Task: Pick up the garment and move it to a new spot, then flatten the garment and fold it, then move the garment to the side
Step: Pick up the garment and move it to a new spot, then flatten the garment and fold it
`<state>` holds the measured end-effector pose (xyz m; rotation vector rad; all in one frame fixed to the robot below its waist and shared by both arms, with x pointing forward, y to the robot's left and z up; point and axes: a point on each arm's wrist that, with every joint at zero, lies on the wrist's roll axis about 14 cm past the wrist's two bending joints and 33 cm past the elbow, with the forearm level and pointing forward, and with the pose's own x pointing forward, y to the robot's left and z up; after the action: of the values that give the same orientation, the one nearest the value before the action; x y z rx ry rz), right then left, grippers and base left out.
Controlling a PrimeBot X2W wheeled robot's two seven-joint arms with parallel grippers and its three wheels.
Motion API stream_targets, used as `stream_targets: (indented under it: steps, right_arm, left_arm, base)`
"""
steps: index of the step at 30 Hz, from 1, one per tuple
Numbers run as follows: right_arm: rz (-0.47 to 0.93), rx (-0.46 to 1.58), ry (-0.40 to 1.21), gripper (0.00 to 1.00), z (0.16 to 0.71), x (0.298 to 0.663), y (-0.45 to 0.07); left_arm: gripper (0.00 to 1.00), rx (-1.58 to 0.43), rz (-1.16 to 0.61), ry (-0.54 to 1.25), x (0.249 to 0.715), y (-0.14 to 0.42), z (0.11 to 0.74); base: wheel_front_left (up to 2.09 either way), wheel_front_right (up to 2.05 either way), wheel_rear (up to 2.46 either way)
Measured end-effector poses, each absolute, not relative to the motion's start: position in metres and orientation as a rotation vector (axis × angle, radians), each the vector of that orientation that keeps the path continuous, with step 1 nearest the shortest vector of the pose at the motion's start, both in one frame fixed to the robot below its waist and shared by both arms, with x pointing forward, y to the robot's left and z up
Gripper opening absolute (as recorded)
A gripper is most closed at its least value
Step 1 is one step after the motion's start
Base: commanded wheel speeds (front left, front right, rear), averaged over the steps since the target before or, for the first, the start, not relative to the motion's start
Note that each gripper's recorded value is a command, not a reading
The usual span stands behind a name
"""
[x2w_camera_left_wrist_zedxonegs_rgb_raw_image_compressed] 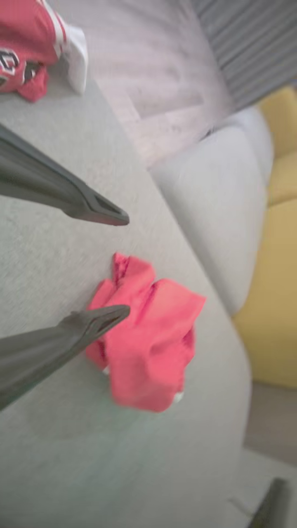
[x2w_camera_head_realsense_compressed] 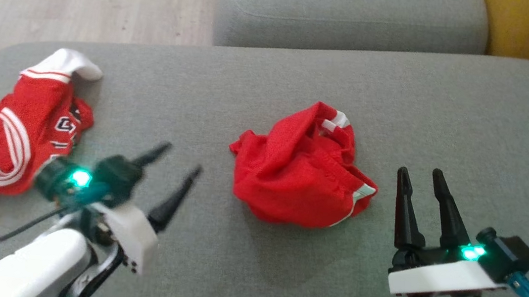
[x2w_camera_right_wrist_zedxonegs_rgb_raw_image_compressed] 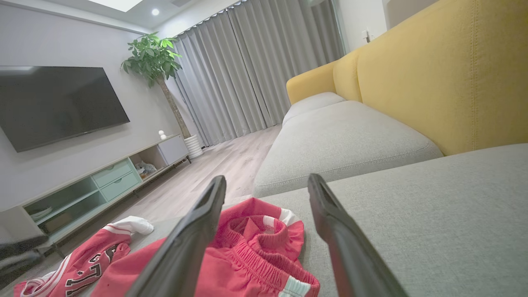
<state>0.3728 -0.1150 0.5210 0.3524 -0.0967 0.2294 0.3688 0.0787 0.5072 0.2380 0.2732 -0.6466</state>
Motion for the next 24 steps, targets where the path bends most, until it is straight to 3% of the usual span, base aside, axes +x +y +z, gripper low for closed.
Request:
stream_targets:
  steps: [7, 13, 24]
  right_arm:
    - [0.245, 0.324, -0.084, 1.00, 0.517, 0.369, -0.110]
    - [0.245, 0.300, -0.069, 1.00, 0.511, 0.366, -0.110]
    - [0.226, 0.283, -0.057, 1.00, 0.505, 0.372, -0.116]
  left_arm:
    - [1.00, 0.001, -0.317, 0.019, 0.371, 0.127, 0.540]
    - [1.00, -0.116, -0.126, -0.007, 0.362, 0.151, 0.529]
    - [1.00, -0.198, -0.074, -0.049, 0.356, 0.144, 0.522]
  base:
    - [0.00, 0.00, 0.00]
    - [0.00, 0.00, 0.00]
    - [0.00, 0.00, 0.00]
